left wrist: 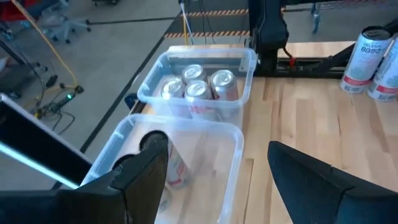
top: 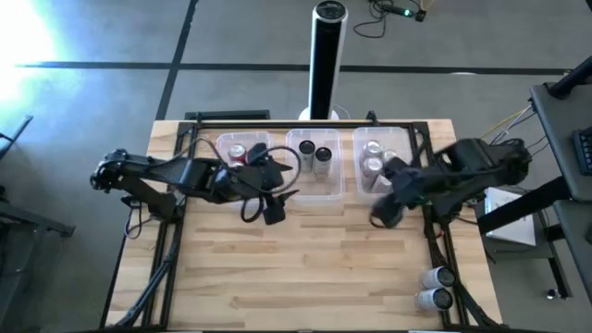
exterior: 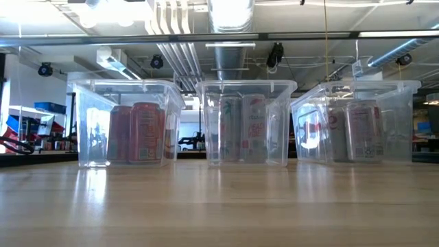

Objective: Sort soda cans
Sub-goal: Put the top white-pink soda can into the middle transparent bin

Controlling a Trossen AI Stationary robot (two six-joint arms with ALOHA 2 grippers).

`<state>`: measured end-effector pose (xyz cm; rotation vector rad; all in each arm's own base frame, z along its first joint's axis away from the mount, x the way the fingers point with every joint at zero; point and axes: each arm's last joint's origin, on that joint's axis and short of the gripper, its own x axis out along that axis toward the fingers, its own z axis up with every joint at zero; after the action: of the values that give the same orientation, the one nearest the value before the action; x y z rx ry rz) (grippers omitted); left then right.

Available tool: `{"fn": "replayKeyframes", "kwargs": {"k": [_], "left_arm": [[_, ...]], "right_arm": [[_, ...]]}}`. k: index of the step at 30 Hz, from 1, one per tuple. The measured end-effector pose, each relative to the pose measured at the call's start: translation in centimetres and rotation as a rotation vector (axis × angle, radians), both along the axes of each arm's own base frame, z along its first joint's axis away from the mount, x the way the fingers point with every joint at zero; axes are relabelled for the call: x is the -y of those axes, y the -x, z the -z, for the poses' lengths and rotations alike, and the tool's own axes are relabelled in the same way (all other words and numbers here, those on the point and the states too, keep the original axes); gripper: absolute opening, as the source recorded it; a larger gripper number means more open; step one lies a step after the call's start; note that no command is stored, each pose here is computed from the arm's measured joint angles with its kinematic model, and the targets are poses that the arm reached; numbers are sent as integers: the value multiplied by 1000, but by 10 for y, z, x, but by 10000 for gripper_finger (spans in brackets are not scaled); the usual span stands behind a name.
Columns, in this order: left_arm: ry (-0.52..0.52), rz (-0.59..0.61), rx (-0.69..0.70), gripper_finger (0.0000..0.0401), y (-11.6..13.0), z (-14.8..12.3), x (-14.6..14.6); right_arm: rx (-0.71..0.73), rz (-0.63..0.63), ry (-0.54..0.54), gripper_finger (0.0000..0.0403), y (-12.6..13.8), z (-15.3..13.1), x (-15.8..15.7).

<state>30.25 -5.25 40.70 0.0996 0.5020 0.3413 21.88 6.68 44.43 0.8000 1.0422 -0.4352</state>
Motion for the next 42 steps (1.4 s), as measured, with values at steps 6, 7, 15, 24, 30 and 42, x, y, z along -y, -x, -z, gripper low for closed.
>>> {"fn": "replayKeyframes", "kwargs": {"k": [6, 7, 15, 24, 30, 42], "left_arm": [[-33, 14, -67, 260, -18, 18, 4], [-35, 14, -75, 260, -19, 20, 4], [-38, 12, -91, 260, -21, 23, 4], [-57, 11, -83, 260, -23, 22, -1], [-50, 5, -72, 260, -24, 21, -1], [-29, -3, -66, 260, -24, 21, -1]], "right_arm": [[-104, 34, -125, 359, 30, 19, -22], [-137, 36, -147, 359, 34, 25, -26], [-393, 80, -298, 359, 72, 62, -39], [-562, 169, -388, 359, 89, 77, -46], [-691, 193, -334, 359, 97, 101, -61], [-673, 346, -325, 359, 117, 127, -96]]}}
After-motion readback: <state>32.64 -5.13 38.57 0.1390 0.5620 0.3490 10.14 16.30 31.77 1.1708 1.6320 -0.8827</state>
